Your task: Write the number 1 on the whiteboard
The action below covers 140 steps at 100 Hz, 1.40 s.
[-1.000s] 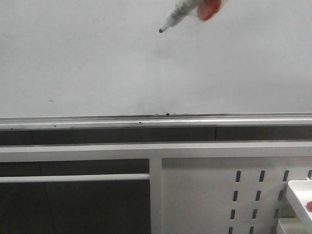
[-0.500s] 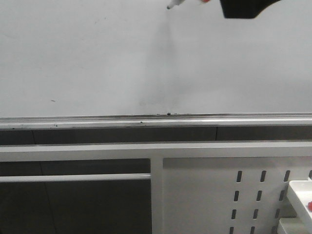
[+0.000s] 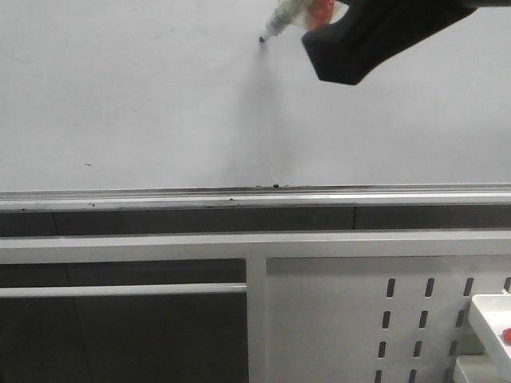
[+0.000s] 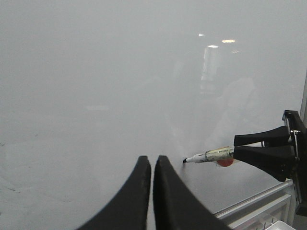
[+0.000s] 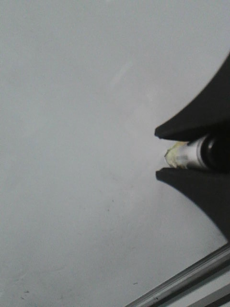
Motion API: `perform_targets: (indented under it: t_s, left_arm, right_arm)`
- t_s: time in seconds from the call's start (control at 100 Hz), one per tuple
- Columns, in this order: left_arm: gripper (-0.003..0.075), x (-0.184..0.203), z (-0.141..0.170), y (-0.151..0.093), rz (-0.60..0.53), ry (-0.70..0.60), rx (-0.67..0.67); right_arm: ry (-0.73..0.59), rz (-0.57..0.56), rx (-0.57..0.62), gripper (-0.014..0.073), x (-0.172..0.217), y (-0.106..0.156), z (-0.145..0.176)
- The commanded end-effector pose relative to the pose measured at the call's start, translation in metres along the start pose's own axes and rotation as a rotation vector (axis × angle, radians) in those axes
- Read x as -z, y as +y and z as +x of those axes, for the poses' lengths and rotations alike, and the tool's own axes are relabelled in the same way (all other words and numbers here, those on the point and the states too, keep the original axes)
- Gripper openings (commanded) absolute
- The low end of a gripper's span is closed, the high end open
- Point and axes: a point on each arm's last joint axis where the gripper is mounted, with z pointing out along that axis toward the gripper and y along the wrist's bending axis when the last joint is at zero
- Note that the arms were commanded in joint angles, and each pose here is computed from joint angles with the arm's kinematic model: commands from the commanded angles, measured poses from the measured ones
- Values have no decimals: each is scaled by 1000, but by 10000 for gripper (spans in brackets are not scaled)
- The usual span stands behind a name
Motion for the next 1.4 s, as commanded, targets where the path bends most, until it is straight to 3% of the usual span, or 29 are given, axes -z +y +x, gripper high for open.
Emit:
perform_targets:
  t_s: [0.0, 0.24, 0.54, 0.82, 1.18, 1.27, 1.39]
  left_arm:
    - [-20, -1, -11, 2, -31, -53, 11]
    - [-20, -1, -11, 2, -31, -53, 11]
    - [-20, -1, -11, 2, -31, -53, 11]
    - [-20, -1, -11, 2, -27, -48, 11]
    - [-20, -1, -9, 0, -6, -22, 11]
    - [-20, -1, -8, -1, -1, -15, 11]
    - [-19, -1, -7, -6, 52, 41, -16]
  right_arm:
    - [-59, 174, -24, -69, -1, -20, -10]
    - [-34, 212, -60, -69, -1, -24, -7]
    - [120, 211, -127, -69, -11, -12, 15]
    - [298, 71, -171, -69, -23, 18, 42]
    - [279, 49, -186, -73, -22, 22, 38]
    - [202, -37, -216, -74, -14, 27, 15]
    - [119, -319, -285, -77, 4, 39, -28]
